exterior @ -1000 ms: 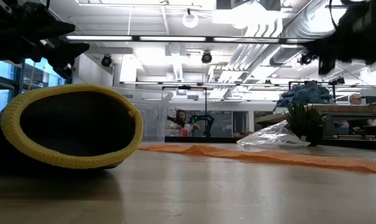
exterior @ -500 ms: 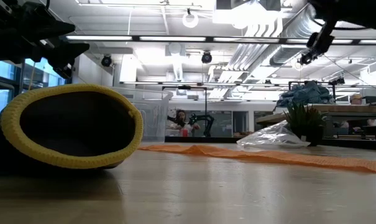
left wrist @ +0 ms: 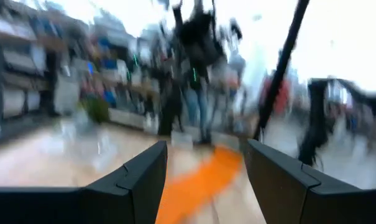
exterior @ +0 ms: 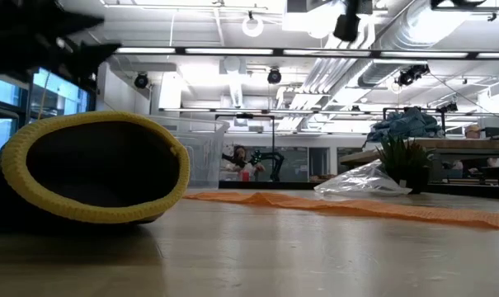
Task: Roll bandage
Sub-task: Roll the orange bandage
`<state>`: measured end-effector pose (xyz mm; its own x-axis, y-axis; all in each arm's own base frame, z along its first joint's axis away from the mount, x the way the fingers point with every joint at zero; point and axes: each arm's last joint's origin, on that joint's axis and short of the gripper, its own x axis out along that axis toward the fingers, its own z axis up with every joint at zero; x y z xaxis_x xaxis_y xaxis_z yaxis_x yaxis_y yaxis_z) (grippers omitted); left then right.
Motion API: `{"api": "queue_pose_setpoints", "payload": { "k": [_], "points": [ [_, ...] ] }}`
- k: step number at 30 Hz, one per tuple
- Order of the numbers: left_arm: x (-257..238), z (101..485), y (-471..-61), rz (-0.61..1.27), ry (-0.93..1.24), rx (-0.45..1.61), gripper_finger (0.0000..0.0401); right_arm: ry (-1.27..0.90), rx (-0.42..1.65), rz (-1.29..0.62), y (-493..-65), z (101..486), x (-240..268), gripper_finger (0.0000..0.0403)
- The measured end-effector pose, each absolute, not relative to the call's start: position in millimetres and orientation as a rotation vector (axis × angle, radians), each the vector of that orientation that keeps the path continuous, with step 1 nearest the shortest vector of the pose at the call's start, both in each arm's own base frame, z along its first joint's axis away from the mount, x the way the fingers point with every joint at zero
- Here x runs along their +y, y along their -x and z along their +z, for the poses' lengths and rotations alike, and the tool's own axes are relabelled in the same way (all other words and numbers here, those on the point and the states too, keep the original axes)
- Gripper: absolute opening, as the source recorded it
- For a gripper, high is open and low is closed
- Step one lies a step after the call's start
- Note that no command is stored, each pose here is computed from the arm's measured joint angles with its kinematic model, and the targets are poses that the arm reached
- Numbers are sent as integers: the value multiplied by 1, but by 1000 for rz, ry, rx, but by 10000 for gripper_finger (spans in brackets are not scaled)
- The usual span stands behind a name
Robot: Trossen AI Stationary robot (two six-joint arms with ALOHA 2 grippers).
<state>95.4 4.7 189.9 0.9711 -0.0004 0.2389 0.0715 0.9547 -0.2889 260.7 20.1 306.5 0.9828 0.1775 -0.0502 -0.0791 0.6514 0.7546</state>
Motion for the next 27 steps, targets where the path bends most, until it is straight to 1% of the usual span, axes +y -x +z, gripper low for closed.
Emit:
{"api": "queue_pose_setpoints", "payload": {
  "k": [2, 4, 7, 10, 13, 16, 19, 21, 23, 25, 27],
  "points": [
    [5, 201, -92, -72, 425, -356, 209, -830, 109, 132, -270, 321, 16, 0],
    [6, 212, -87, -60, 486, -488, 209, -831, 127, 100, -275, 333, 10, 0],
    [8, 225, -78, -66, 645, -679, 209, -837, 176, 54, -275, 353, 4, 0],
    [8, 232, -72, -138, 779, -770, 209, -814, 227, 25, -272, 370, 4, 0],
    [8, 234, -71, -164, 833, -794, 209, -818, 302, -6, -267, 377, 5, 0],
    [9, 233, -72, -152, 848, -788, 209, -845, 401, -41, -263, 372, 10, 0],
    [13, 228, -77, -37, 990, -779, 209, -885, 522, -45, -260, 362, 19, 0],
    [13, 225, -85, 0, 1062, -675, 209, -930, 650, -84, -258, 350, 27, 0],
    [12, 225, -96, 4, 1071, -497, 209, -974, 817, -130, -256, 334, 39, 0],
    [11, 226, -106, 39, 1064, -356, 209, -1022, 1002, -174, -252, 319, 54, 0],
    [13, 230, -117, 96, 1017, -283, 209, -1073, 1203, -248, -244, 304, 71, 0]
  ]
}}
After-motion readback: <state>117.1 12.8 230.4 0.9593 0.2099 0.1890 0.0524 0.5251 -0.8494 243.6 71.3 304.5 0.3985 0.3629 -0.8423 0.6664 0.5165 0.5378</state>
